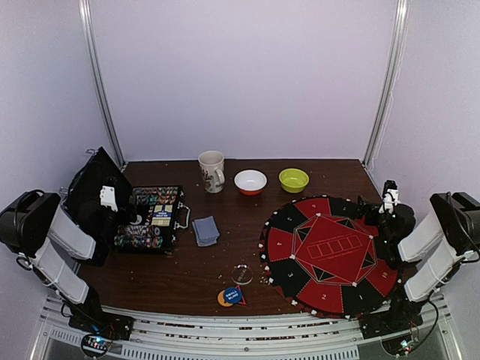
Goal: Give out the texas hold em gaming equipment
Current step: Pick up the all-in button from the center of the board.
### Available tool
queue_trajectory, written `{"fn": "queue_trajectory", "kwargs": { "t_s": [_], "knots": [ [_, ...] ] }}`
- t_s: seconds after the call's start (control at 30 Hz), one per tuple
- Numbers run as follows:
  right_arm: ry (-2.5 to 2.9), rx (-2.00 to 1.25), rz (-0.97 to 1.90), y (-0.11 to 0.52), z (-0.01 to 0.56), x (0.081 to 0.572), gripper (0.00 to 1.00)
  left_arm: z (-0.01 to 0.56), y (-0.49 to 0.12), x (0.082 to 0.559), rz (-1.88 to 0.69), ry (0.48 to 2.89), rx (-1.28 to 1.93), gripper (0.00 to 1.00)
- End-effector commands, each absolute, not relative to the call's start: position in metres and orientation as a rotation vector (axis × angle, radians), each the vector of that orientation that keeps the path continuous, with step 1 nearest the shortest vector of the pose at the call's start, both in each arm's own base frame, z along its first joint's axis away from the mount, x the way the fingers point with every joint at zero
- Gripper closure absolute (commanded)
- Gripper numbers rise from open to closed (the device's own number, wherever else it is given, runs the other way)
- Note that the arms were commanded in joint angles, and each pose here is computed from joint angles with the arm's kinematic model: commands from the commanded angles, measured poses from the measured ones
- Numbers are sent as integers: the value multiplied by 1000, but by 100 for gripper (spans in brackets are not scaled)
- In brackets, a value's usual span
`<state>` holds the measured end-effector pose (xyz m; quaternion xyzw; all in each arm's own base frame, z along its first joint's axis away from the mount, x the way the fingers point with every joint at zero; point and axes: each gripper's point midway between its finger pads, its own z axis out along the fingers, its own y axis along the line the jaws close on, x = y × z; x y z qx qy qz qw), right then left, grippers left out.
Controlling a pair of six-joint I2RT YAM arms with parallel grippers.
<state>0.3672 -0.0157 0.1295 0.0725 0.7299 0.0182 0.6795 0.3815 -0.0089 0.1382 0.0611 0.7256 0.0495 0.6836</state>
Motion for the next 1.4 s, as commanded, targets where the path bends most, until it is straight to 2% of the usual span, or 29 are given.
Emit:
{"fn": "queue_trajectory", "kwargs": {
  "t_s": [0.0,0.27,0.4,0.5,0.57,0.7,0.8,1.0,1.07,1.13,1.23,1.37],
  "knots": [
    [1620,157,24,-16,136,371,0,154,-7,385,117,1573,138,2],
    [1637,161,4,-16,134,374,0,186,2,395,150,1605,86,2],
    [1625,254,-27,-31,147,374,0,239,-10,382,85,1442,86,2],
    [1623,409,-67,-56,182,383,0,297,-22,363,-3,1274,104,2],
    [1591,417,1,-54,219,393,0,326,-32,365,-50,1271,133,2],
    [1605,273,265,-11,287,414,0,380,-52,371,-112,1338,188,2],
    [1661,210,465,32,310,423,0,397,-71,373,-185,1451,222,2],
    [2082,-55,306,166,262,403,7,375,-98,365,-216,1738,275,2],
    [2212,-195,301,217,237,379,1,356,-109,354,-221,1833,303,2],
    [2313,-335,294,258,214,353,0,338,-130,341,-233,1911,385,2],
    [2439,-504,206,296,178,316,0,302,-168,318,-229,2034,519,2],
    [2604,-732,130,335,120,272,0,258,-186,303,-277,2168,536,2]
  ]
}}
